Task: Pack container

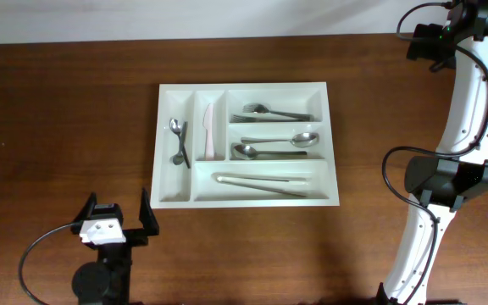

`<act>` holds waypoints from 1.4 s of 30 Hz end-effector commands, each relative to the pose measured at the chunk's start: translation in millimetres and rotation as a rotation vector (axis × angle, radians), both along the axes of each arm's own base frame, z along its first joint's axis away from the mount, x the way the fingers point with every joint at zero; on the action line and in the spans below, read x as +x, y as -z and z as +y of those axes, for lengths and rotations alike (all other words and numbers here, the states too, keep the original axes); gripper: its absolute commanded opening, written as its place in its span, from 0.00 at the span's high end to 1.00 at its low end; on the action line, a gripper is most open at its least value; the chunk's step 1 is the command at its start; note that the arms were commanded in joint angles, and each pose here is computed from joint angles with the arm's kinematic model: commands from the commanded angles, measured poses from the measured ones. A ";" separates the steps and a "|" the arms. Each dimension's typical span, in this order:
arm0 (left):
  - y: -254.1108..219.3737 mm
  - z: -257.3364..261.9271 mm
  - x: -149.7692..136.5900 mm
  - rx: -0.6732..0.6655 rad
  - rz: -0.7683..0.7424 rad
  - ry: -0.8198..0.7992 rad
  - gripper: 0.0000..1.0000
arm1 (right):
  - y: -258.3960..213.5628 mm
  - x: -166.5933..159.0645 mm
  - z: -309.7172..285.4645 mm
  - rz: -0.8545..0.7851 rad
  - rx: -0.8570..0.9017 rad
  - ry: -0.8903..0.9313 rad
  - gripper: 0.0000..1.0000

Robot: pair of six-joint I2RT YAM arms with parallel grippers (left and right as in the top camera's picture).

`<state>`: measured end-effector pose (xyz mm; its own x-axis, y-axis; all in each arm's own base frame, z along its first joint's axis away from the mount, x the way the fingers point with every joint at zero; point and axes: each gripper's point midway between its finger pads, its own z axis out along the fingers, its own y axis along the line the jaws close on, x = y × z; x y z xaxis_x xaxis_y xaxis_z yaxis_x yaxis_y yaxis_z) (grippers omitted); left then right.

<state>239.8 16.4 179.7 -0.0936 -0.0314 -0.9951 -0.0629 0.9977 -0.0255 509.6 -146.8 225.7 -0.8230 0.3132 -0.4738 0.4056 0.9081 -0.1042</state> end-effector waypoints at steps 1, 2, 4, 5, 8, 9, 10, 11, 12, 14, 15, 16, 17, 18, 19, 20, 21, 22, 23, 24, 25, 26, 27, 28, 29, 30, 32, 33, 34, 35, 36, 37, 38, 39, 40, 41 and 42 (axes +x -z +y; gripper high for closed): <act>19.7 1.8 -2.0 -0.010 0.046 -0.009 0.01 | -0.3 -0.4 1.6 0.001 0.001 0.001 0.01; 23.8 2.9 -1.9 -0.010 0.057 -0.016 0.01 | -0.3 -0.4 1.6 0.001 0.001 0.001 0.01; 29.0 5.0 -1.5 -0.009 0.066 -0.028 0.01 | -0.3 -0.4 1.6 0.001 0.001 0.001 0.01; 28.9 6.9 -1.6 -0.007 0.066 -0.039 0.01 | -0.3 -0.4 1.6 0.001 0.001 0.001 0.01; 28.8 8.1 -1.7 0.023 0.068 -0.042 0.01 | -0.3 -0.4 1.6 0.001 0.001 0.002 0.01; 28.5 7.8 -1.7 0.022 0.067 -0.040 0.01 | -0.3 -0.4 1.6 0.001 0.001 0.001 0.01; 28.5 6.8 -1.6 0.021 0.066 -0.034 0.01 | -0.3 -0.4 1.6 0.001 0.001 0.001 0.01; 28.5 6.9 -1.5 0.021 0.066 -0.035 0.01 | -0.3 -0.4 1.6 0.001 0.001 0.001 0.01; 28.5 6.9 -1.5 0.021 0.066 -0.035 0.01 | -0.3 -0.4 1.6 0.001 0.001 0.001 0.01; 28.6 6.9 -1.5 0.021 0.067 -0.034 0.01 | -0.3 -0.4 1.6 0.001 0.001 0.001 0.01; 28.6 6.9 -1.5 0.021 0.067 -0.034 0.01 | -0.3 -0.4 1.6 0.001 0.001 0.001 0.01; 28.6 6.9 -1.5 0.021 0.067 -0.034 0.01 | -0.3 -0.4 1.6 0.001 0.001 0.001 0.01; 28.7 6.8 -1.5 0.021 0.067 -0.034 0.01 | -0.3 -0.4 1.6 0.001 0.001 0.001 0.01; 28.7 6.9 -1.5 0.021 0.067 -0.034 0.01 | -0.3 -0.4 1.6 0.001 0.001 0.001 0.01; 28.7 6.8 -1.5 0.021 0.067 -0.034 0.01 | -0.3 -0.4 1.6 0.001 0.001 0.002 0.01; 28.7 6.8 -1.5 0.021 0.067 -0.034 0.01 | -0.3 -0.4 1.6 0.001 0.001 0.001 0.01; 28.6 6.8 -1.5 0.021 0.067 -0.034 0.01 | -0.3 -0.4 1.6 0.001 0.001 0.001 0.01; 28.6 6.9 -1.5 0.021 0.067 -0.034 0.01 | -0.3 -0.4 1.6 0.001 0.001 0.001 0.01; 28.7 6.8 -1.5 0.021 0.067 -0.034 0.01 | -0.3 -0.4 1.6 0.001 0.001 0.001 0.01; 28.7 6.9 -1.5 0.021 0.067 -0.034 0.01 | -0.3 -0.4 1.6 0.001 0.001 0.001 0.01; 28.6 6.8 -1.5 0.021 0.067 -0.034 0.01 | -0.3 -0.4 1.6 0.001 0.001 0.001 0.01; 28.7 6.9 -1.5 0.021 0.067 -0.034 0.01 | -0.3 -0.4 1.6 0.001 0.001 0.001 0.01; 28.7 6.9 -1.5 0.021 0.067 -0.034 0.01 | -0.3 -0.4 1.6 0.001 0.001 0.001 0.01; 28.7 6.8 -1.5 0.021 0.067 -0.034 0.01 | -0.3 -0.4 1.6 0.001 0.001 0.001 0.01; 28.6 6.9 -1.5 0.021 0.067 -0.034 0.01 | -0.3 -0.4 1.6 0.001 0.001 0.001 0.01; 28.6 6.8 -1.5 0.021 0.067 -0.034 0.01 | -0.3 -0.4 1.6 0.001 0.001 0.001 0.01; 28.7 6.8 -1.5 0.021 0.067 -0.034 0.01 | -0.3 -0.3 2.0 0.001 0.001 0.001 0.01; 28.7 6.8 -1.5 0.021 0.067 -0.034 0.01 | -0.3 0.0 3.0 0.001 0.001 -0.001 0.01; 28.6 6.8 -1.5 0.021 0.067 -0.034 0.01 | -2.1 0.2 5.0 -0.002 0.000 -0.005 0.01; 28.7 6.8 -1.5 0.021 0.067 -0.034 0.01 | -6.9 -0.7 6.1 -0.012 -0.002 -0.007 0.01; 28.7 6.8 -1.5 0.021 0.067 -0.034 0.01 | -16.7 -1.8 11.2 -0.031 -0.006 -0.016 0.01; 28.6 6.9 -1.5 0.021 0.067 -0.034 0.01 | -43.5 -6.4 24.0 -0.083 -0.016 -0.038 0.01; 28.6 6.8 -1.5 0.021 0.067 -0.034 0.01 | -61.2 -10.5 32.6 -0.118 -0.022 -0.053 0.01; 28.6 6.8 -1.5 0.021 0.067 -0.034 0.01 | -76.9 -15.9 40.5 -0.147 -0.027 -0.067 0.01; 28.6 6.8 -1.5 0.021 0.067 -0.034 0.01 | -91.0 -23.1 47.1 -0.169 -0.030 -0.078 0.01; 28.7 6.9 -1.5 0.021 0.067 -0.034 0.01 | -102.8 -31.2 52.8 -0.185 -0.032 -0.087 0.01; 28.6 6.9 -1.5 0.021 0.067 -0.034 0.01 | -112.7 -38.6 56.8 -0.201 -0.034 -0.094 0.01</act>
